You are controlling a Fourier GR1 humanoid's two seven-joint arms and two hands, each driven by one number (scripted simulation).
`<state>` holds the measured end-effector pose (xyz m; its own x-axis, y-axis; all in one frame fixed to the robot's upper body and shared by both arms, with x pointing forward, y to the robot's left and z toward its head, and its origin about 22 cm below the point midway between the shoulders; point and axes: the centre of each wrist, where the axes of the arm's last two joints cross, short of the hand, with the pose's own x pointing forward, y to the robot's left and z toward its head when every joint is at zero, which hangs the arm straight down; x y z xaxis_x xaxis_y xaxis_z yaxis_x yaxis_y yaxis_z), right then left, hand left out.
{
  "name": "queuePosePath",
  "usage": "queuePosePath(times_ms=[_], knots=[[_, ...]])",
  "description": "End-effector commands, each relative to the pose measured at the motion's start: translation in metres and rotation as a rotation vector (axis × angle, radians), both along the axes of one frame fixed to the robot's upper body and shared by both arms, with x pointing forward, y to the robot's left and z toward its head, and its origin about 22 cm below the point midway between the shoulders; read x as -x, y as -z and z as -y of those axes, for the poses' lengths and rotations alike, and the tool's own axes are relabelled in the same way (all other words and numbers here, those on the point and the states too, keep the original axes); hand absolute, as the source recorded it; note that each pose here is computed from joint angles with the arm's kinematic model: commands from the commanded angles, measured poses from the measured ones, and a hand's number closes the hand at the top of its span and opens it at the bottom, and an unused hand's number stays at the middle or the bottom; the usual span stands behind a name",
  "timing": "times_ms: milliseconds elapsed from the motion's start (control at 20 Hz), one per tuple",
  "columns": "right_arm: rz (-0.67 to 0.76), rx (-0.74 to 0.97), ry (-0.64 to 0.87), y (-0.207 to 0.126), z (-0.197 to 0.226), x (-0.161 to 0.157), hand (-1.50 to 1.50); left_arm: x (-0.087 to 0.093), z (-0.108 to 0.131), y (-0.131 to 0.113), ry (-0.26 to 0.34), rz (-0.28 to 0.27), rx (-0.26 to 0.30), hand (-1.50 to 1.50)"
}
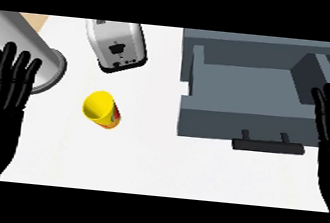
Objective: Pick up the cup, place it into the drawer and close the drawer
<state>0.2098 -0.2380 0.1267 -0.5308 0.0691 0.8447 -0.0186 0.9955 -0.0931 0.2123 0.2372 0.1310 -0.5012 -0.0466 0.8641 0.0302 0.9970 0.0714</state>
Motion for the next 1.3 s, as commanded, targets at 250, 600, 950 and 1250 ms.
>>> queuePosePath(times_ms=[250,600,950,1250], knots=[[0.027,-0.021,-0.014,0.007,-0.001,-0.003,-1.50,-0.032,-0.024,-0.004,0.393,0.035,-0.042,-1.50],[-0.166,0.049,-0.133,0.005,-0.009,-0.022,-1.50,-0.084,-0.046,0.042,0.344,-0.255,0.195,-1.50],[-0.155,0.069,-0.133,-0.005,0.001,-0.042,-1.50,-0.084,-0.072,0.090,0.300,-0.341,0.141,-1.50],[-0.124,0.076,-0.145,-0.016,0.001,-0.050,-1.50,-0.104,-0.060,0.135,0.267,-0.401,0.114,-1.50]])
